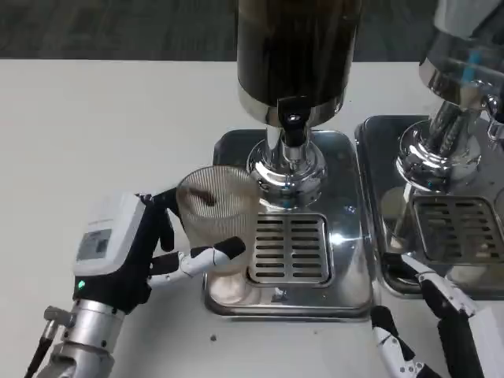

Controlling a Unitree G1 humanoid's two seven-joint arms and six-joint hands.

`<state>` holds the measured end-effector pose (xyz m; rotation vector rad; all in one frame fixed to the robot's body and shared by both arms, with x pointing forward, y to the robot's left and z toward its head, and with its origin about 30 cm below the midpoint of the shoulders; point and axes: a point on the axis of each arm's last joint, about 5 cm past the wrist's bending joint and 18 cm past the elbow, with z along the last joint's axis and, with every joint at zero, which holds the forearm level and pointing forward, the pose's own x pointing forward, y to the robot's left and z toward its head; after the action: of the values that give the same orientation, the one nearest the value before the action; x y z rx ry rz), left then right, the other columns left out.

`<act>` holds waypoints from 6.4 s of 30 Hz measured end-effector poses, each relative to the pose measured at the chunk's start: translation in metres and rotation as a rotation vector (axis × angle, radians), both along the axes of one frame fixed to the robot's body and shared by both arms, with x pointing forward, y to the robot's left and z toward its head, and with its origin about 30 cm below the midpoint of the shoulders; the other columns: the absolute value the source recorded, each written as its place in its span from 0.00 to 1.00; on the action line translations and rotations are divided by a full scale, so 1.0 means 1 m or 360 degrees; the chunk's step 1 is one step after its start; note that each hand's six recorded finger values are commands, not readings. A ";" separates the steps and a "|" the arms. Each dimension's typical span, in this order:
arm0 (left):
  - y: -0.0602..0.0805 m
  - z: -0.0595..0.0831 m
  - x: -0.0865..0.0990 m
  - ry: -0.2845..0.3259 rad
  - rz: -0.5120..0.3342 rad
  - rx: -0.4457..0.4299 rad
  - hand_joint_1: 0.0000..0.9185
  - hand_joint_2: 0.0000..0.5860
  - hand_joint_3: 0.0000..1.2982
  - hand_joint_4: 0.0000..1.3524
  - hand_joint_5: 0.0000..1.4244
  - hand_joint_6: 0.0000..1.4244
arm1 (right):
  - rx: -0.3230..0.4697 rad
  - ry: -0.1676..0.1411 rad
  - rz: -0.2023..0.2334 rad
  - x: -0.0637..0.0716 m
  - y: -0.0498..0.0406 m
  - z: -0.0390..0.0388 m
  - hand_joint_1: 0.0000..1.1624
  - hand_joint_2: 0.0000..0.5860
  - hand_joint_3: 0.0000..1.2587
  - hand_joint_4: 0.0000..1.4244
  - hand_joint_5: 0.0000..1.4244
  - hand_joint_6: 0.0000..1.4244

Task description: Grasp the cup under the faucet to collect the drink, then remove the cup.

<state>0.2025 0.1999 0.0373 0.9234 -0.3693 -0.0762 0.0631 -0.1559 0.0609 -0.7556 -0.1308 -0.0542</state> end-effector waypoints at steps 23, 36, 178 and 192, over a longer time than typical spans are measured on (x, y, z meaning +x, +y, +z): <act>-0.023 -0.008 0.015 0.0118 -0.0096 0.0018 0.24 0.26 0.51 0.60 0.76 0.91 | 0.0033 -0.0027 -0.0013 -0.007 0.0062 0.0058 0.32 0.74 0.22 0.21 0.17 0.18; -0.028 -0.007 0.023 0.0135 -0.0120 0.0029 0.22 0.26 0.50 0.60 0.76 0.90 | 0.0080 -0.0060 -0.0006 -0.007 0.0184 0.0102 0.31 0.75 0.22 0.21 0.17 0.18; 0.044 0.145 0.104 0.1029 -0.1676 -0.1331 0.00 0.08 0.13 0.04 0.06 0.00 | 0.0363 -0.0070 0.0053 0.034 0.0559 -0.0146 0.28 0.62 0.16 0.13 0.11 0.07; 0.028 0.141 0.122 0.1113 -0.1614 -0.1307 0.00 0.08 0.12 0.04 0.07 0.00 | 0.0395 -0.0061 -0.0006 0.030 0.0596 -0.0172 0.27 0.62 0.16 0.13 0.11 0.08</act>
<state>0.3249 0.2284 0.1787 -0.1999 -0.1455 -1.0675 0.0931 -0.0963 0.0438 -0.5074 -0.1562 -0.0870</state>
